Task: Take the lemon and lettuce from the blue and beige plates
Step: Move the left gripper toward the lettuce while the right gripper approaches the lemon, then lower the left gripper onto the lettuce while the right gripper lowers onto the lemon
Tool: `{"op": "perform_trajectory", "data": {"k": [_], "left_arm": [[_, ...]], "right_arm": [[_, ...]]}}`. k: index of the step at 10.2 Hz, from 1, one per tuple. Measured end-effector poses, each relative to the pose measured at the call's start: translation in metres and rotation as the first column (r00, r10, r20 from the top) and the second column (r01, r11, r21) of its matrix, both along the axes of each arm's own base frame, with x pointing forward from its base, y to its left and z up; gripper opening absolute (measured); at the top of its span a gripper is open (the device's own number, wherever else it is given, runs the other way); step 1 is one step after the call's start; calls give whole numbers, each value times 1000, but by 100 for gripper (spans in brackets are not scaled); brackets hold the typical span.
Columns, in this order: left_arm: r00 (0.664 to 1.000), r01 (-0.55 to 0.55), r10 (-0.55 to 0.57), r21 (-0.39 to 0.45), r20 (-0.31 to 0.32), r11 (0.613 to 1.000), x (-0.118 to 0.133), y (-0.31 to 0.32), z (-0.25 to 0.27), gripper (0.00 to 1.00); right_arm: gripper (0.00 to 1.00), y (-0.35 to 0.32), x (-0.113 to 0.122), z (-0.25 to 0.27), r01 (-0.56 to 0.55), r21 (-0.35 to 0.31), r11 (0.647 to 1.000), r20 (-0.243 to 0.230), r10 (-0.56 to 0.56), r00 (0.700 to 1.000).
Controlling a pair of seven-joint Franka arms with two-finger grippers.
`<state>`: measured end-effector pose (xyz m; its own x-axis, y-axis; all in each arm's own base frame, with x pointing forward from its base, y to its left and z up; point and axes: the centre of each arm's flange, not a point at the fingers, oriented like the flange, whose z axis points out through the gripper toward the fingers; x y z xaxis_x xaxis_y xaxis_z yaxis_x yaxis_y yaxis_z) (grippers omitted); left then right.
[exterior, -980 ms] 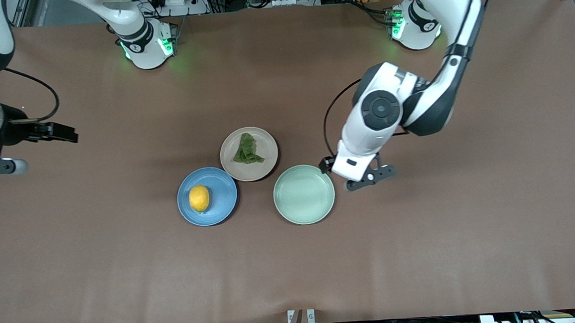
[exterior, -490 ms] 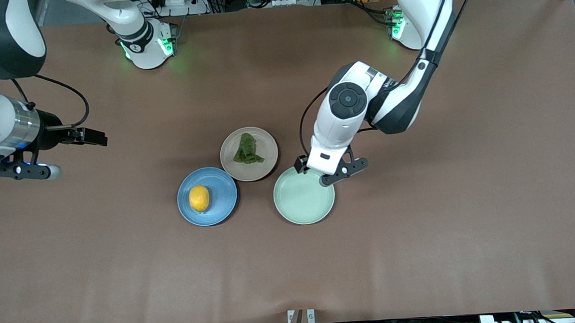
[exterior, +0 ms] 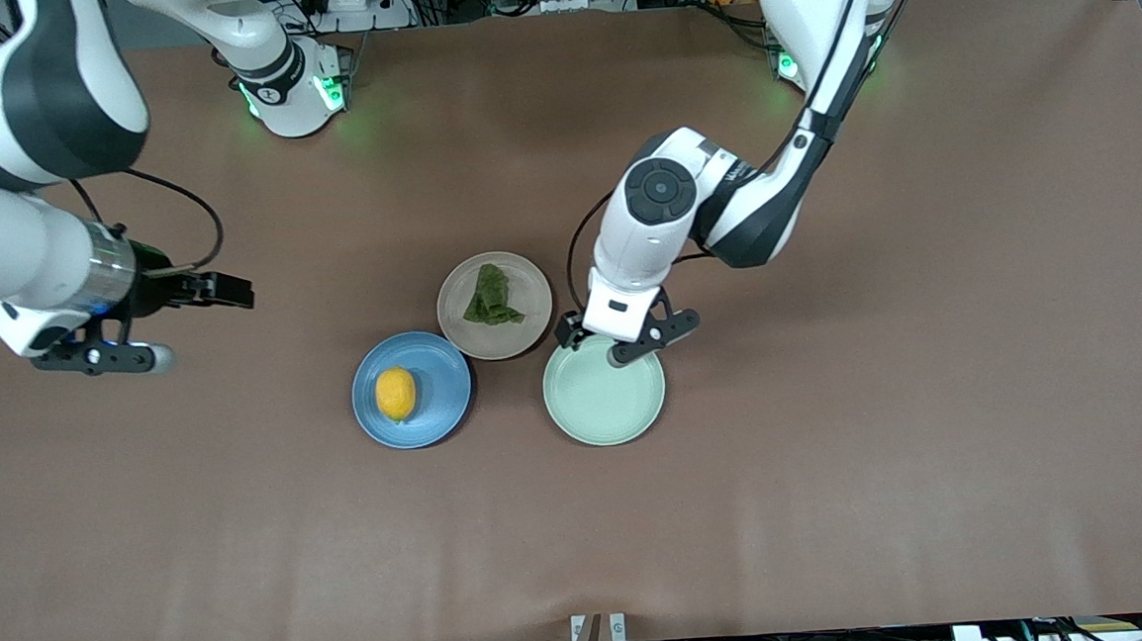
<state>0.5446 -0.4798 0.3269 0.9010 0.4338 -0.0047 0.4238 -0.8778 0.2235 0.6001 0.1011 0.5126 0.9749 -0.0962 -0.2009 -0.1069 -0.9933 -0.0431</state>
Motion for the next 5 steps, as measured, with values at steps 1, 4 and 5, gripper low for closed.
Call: {"op": "perform_trajectory", "data": {"k": [1,4,5], "left_arm": [[1000,-3,3,-15,11,1000,-3,-8,-4,100],[998,22,-18,-68,57,997,-22,-39,-25,100],[997,37,-32,-79,66,996,-30,-50,-33,100]], "right_arm": [[100,3,4,-11,-2,2,1000,6,2,1000],[100,23,13,-71,-13,5,1000,33,13,999],[100,30,16,-96,-19,5,1000,31,19,999]]}}
